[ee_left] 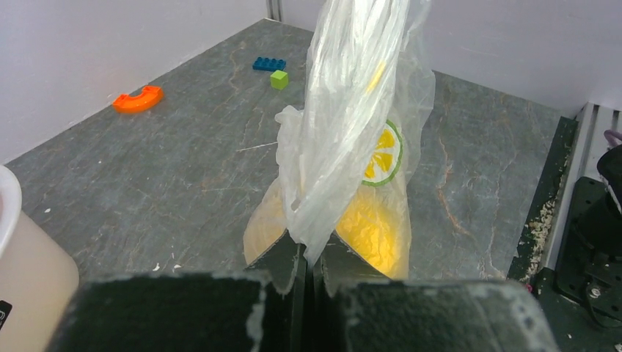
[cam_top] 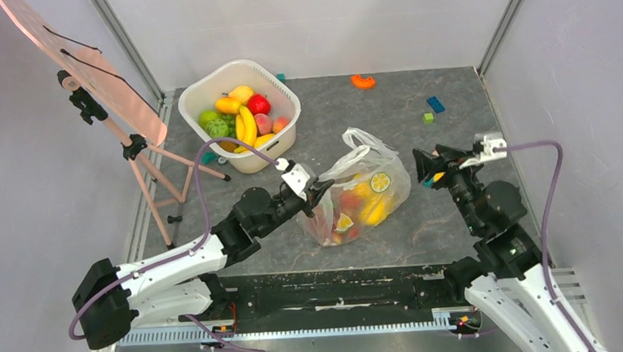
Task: Take the fake fruits out of the plastic bag
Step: Adjust the plastic bag at the center of the board.
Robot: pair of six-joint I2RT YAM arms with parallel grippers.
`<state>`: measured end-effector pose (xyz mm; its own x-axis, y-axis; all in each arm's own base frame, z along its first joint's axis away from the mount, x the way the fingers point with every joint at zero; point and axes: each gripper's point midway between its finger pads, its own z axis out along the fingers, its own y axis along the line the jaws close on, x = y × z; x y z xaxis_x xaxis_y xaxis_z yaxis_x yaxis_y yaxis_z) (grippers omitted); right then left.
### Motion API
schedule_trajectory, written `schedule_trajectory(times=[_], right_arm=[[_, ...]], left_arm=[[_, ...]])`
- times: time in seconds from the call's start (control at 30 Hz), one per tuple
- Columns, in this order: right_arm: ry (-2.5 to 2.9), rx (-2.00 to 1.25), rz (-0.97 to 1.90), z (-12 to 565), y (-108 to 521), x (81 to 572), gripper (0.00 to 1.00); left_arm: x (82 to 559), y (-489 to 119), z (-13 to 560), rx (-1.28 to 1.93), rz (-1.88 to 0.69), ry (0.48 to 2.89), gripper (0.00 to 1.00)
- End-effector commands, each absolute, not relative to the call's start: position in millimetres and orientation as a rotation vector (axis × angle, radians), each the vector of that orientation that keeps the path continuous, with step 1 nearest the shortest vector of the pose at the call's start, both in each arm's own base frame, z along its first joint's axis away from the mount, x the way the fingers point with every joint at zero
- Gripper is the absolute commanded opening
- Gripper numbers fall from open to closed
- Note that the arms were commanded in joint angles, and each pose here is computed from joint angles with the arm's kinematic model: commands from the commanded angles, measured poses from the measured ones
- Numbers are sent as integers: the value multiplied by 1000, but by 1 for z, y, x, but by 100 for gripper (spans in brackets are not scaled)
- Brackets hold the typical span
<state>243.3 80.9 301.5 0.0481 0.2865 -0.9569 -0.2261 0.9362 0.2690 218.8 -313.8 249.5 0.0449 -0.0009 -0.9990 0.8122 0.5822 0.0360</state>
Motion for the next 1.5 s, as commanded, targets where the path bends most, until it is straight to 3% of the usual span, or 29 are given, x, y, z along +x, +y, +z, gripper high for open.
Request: schedule_trajectory(times=[0.0,0.3,0.7,0.9,1.07,1.47], right_arm=[[1545,-162,437,343,107,234,54],[1689,-269,631,308,143,223,39],[1788,-358,709,273,184,225,34],[1811,-431,709,260,240,216,25],[1874,-335,575,248,250,239,10],[1969,-235,422,237,255,279,12]], left_arm=[[219,-311,284,638,-782,1354,2],[221,-305,288,584,-788,1342,2],[216,-308,274,595,-826,1363,2],[214,-308,272,608,-829,1366,2],[211,-308,270,620,-839,1365,2],[203,-306,262,647,-858,1356,2]])
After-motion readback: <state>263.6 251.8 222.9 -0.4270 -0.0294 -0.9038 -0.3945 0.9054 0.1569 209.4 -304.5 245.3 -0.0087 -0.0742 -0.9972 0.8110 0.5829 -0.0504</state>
